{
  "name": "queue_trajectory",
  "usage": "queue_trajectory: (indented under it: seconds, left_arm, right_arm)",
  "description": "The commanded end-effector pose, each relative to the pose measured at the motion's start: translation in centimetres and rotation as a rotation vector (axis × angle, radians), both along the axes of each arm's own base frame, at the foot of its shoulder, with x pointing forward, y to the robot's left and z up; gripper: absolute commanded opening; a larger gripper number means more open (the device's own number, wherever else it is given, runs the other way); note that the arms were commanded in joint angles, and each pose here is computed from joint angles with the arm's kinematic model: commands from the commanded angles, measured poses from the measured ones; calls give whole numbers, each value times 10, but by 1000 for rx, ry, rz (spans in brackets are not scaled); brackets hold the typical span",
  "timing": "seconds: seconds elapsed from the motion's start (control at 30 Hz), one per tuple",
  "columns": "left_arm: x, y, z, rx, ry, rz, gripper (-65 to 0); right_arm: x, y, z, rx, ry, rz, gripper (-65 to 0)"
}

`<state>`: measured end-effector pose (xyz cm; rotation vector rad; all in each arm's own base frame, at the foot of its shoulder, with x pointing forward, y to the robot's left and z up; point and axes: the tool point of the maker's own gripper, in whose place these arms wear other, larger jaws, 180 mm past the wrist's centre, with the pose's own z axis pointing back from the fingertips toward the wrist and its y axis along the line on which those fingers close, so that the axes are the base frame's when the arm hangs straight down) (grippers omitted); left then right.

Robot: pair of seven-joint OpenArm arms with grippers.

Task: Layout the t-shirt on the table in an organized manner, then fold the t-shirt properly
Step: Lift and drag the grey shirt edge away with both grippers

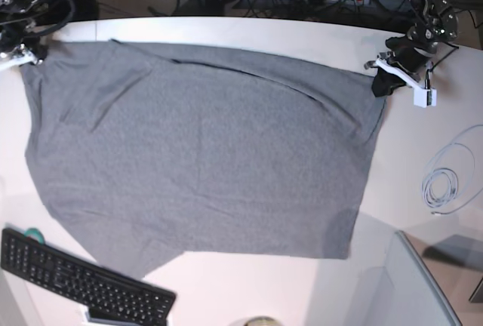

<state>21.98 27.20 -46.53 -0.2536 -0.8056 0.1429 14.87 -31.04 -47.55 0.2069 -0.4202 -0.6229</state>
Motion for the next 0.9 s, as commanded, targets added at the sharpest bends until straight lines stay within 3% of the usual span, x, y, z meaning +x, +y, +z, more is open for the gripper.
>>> queue_trajectory:
  seconds: [0.0, 0.2, 0.47, 0.57, 0.7, 0.87]
  left_arm:
    - [19, 5, 23, 17, -88, -1, -650]
    - [56, -1, 57, 70, -131, -62, -650]
    - [119, -2, 115, 119, -235, -81, -650]
    - [113, -7, 121, 140, -248, -89, -650]
    - [74, -4, 98, 156, -166, -94, -650]
    - [18, -4, 61, 142, -52, -93, -650]
  right_arm:
    - [15, -19, 21, -66, -53, -1, -648]
    - [51, -44, 69, -167, -37, 94, -648]
    - [153, -37, 133, -168, -187, 73, -648]
    - [144, -39, 135, -164, -144, 76, -648]
    - [99, -41, 102, -144, -30, 66, -650]
    - [47, -29, 61, -38, 23, 37, -650]
